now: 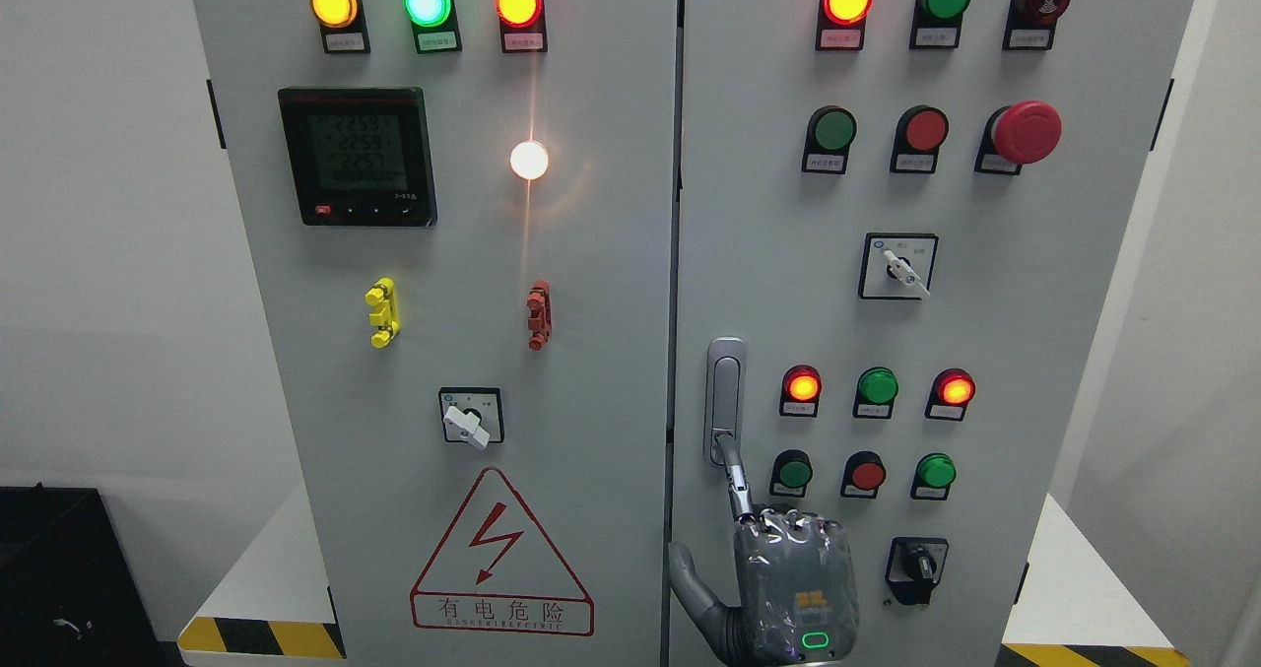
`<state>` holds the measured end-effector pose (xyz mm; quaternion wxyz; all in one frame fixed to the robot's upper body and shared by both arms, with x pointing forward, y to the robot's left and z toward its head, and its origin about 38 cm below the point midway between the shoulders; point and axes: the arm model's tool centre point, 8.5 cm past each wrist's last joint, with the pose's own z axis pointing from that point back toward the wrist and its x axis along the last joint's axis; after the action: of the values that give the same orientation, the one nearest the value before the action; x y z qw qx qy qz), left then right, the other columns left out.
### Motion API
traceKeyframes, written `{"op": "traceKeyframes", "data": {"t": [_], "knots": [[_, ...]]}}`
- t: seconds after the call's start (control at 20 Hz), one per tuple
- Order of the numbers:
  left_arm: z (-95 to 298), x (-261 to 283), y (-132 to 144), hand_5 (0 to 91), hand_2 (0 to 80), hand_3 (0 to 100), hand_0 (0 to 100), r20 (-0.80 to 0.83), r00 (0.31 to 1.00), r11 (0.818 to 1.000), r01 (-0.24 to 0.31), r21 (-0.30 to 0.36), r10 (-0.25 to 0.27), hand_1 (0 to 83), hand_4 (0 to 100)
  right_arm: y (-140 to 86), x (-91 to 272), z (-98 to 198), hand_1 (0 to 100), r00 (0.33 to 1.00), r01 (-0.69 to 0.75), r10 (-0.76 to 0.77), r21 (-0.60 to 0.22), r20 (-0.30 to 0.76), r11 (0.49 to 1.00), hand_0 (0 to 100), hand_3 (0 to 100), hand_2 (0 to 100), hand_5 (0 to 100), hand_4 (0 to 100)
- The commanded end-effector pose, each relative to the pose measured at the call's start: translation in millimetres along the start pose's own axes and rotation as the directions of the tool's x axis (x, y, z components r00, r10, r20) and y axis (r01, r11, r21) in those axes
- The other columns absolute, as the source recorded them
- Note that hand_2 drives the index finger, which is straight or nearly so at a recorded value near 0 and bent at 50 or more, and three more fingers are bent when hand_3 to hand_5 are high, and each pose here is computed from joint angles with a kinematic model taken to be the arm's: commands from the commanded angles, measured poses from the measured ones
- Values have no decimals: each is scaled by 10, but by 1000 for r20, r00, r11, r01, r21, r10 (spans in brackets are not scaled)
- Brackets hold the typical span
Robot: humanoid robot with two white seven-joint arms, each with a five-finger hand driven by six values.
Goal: Release door handle
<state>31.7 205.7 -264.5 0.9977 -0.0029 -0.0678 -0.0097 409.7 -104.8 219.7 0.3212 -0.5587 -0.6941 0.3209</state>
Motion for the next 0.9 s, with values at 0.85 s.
{"op": "traceKeyframes", "data": {"t": [0.85], "knots": [[10, -109, -1, 0, 0, 0, 120, -17, 1000, 1000, -2, 0, 2, 556, 0, 47, -9, 64, 258, 1000, 0, 0, 22, -5, 1000, 345, 1000, 100, 1000, 1000]]}}
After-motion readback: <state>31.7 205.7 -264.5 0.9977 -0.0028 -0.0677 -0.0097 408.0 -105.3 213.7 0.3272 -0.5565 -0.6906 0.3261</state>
